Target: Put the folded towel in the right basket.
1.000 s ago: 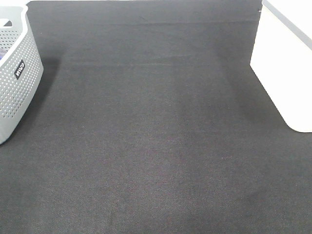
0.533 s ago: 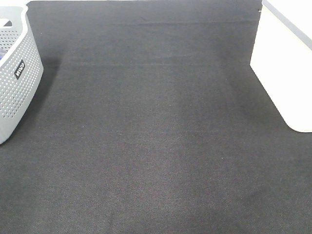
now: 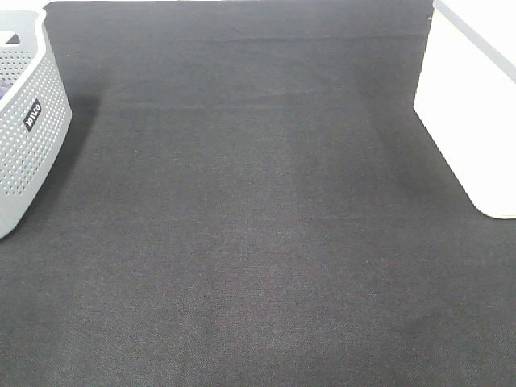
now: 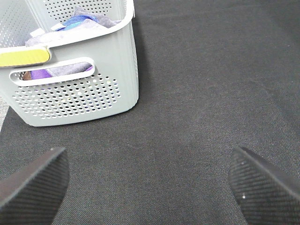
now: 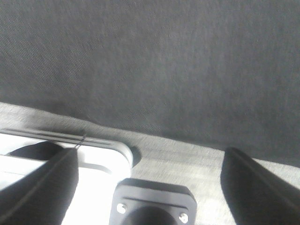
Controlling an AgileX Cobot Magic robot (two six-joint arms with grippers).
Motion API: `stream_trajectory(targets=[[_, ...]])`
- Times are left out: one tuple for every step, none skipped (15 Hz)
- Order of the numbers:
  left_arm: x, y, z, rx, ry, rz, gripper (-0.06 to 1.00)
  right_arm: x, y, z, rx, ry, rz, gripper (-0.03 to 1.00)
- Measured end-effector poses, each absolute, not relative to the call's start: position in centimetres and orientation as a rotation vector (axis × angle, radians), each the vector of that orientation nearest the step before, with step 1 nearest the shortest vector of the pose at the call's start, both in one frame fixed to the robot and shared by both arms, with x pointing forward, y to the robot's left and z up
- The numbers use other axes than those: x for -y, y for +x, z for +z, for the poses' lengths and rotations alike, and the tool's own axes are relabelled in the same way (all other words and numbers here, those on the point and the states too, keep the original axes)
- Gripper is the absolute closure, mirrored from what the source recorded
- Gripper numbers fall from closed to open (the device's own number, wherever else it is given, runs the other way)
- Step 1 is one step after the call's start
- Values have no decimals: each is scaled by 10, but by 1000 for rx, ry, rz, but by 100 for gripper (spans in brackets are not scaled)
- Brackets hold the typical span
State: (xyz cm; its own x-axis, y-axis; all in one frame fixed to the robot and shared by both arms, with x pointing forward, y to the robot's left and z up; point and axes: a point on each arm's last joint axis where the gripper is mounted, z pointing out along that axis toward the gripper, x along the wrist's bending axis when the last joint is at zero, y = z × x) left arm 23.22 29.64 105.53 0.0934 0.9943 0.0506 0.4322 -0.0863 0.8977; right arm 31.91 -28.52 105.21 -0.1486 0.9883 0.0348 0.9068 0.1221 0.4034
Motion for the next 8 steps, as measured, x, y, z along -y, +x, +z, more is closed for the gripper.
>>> stream_trajectory(targets=[[-296, 232, 1055, -1434, 1626, 952, 7, 288, 306, 1045, -2139, 1841, 498, 19], [-296, 232, 1055, -1434, 1626, 952, 7, 292, 290, 1050, -2056, 1750, 591, 19], [-296, 232, 1055, -1434, 1626, 952, 7, 293, 282, 1053, -2002, 1690, 656, 19], [-296, 232, 1055, -1434, 1626, 952, 7, 295, 274, 1057, -1943, 1639, 716, 19], [-296, 232, 1055, -1434, 1626, 952, 7, 296, 265, 1060, -1886, 1592, 780, 19], [-296, 232, 1055, -1434, 1626, 952, 7, 296, 258, 1059, -1838, 1551, 831, 19], [-296, 232, 1055, -1434, 1626, 952, 7, 297, 253, 1055, -1801, 1519, 869, 19], [-296, 232, 1055, -1434, 1626, 952, 7, 298, 246, 1053, -1754, 1480, 914, 19]])
